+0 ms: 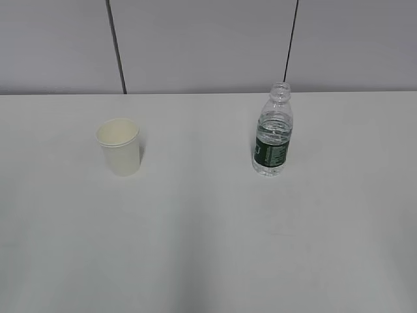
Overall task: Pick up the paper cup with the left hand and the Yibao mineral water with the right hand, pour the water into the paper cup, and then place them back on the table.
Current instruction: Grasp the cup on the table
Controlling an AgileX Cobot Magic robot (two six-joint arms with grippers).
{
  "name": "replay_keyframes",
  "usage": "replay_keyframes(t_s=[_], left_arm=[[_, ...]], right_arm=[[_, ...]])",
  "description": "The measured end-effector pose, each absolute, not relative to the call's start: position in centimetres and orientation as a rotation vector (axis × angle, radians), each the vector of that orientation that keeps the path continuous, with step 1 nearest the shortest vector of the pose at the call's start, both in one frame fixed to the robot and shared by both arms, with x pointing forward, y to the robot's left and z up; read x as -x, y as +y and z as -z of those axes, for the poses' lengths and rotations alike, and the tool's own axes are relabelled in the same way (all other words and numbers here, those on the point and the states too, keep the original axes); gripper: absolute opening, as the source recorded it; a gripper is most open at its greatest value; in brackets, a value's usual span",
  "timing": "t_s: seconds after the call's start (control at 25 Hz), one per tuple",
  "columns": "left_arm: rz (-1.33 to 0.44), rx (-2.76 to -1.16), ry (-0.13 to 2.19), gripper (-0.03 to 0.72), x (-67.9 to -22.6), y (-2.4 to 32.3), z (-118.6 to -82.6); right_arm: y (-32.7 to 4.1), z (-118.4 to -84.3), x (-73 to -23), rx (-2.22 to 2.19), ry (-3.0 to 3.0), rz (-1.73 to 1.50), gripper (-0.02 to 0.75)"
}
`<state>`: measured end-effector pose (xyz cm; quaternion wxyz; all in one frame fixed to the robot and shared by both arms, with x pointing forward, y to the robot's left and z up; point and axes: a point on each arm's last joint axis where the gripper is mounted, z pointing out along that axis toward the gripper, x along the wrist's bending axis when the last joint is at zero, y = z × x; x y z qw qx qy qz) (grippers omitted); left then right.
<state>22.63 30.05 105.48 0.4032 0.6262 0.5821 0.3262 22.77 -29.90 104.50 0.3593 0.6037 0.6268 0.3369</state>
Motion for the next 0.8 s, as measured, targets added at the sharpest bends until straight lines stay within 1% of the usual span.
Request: replay_keyframes(t_s=[0.52,0.8], left_arm=[[-0.824,-1.582,1.47,0.391,-22.63,30.05,-105.48],[-0.824,-1.581,1.47,0.357,-22.63,30.05,-105.48]], right_arm=[[-29.9,-104.5,-22.77,-1.557,1.616,-0.869,0.585],[-29.9,-104.5,-22.77,-1.557,1.616,-0.869,0.585]])
